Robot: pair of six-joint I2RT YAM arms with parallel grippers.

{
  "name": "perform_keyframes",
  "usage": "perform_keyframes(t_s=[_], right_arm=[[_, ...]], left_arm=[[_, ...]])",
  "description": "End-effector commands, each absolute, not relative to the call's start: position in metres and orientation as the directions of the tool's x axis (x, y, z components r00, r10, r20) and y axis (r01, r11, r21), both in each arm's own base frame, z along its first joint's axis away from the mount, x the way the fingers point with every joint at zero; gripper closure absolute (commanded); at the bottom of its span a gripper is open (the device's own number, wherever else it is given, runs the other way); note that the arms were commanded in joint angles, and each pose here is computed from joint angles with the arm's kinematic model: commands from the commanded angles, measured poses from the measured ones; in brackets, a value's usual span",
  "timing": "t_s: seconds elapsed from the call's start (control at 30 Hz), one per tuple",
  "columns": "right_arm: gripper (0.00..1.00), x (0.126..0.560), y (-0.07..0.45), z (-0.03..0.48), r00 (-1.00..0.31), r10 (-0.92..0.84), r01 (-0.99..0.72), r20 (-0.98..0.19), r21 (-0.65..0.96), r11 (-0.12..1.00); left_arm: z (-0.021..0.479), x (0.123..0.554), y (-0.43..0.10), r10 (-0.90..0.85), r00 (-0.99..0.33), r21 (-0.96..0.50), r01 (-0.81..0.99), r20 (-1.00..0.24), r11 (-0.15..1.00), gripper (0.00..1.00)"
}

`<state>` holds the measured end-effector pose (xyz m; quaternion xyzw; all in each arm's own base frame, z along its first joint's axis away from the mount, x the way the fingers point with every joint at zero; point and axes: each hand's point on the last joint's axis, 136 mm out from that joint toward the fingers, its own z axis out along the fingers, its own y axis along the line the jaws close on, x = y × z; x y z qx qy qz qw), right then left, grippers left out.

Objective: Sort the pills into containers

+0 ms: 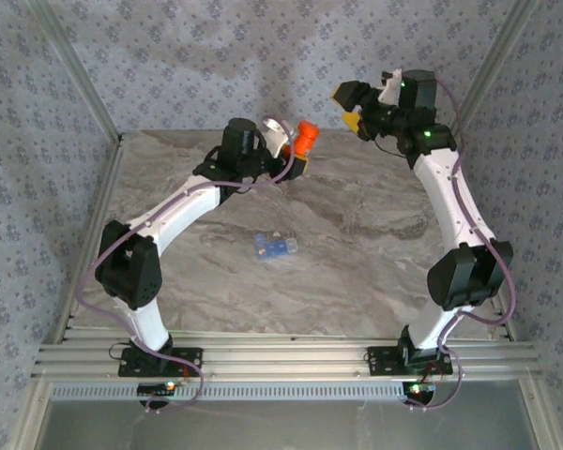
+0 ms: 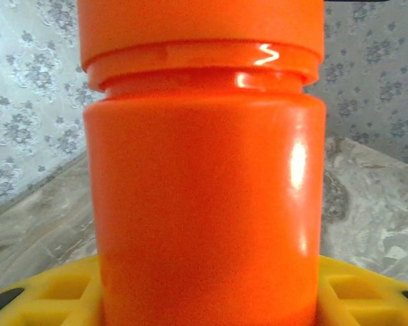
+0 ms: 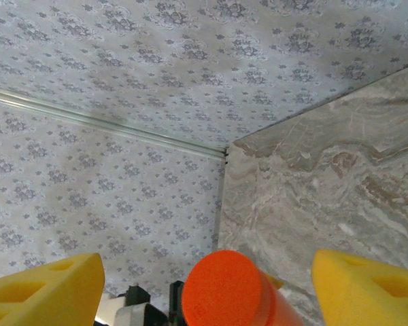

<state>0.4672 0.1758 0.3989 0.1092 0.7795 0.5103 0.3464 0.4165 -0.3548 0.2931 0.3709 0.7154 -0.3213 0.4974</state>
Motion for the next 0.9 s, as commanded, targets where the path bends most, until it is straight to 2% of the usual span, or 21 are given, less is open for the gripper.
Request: perform_keyframes(t_s=[0.0, 0.23, 0.5, 0.87], right_arm=[[0.19, 0.455, 0.183, 0.405, -0.748, 0.405, -0.315, -0.526, 0.818, 0.482], [0.18, 0.436, 0.200, 0.412, -0.730, 0.242, -0.470, -0.640, 0.726, 0.502], [0.18, 0.421, 0.224, 0.402, -0.749, 0.125, -0.515, -0.651, 0.690, 0.509], [0.23, 0.421, 0.229, 0.388, -0.771, 0.107, -0.497, -0.628, 0.699, 0.514]], left_arm=[[0.344, 0.400, -0.357, 0.144, -0.175, -0.096, 0.895, -0.974, 0.435, 1.00], [0.342, 0.391, -0.364, 0.163, -0.219, -0.147, 0.918, -0.962, 0.369, 1.00], [0.344, 0.386, -0.366, 0.162, -0.234, -0.169, 0.926, -0.959, 0.337, 1.00], [0.344, 0.384, -0.366, 0.164, -0.236, -0.171, 0.927, -0.958, 0.334, 1.00]])
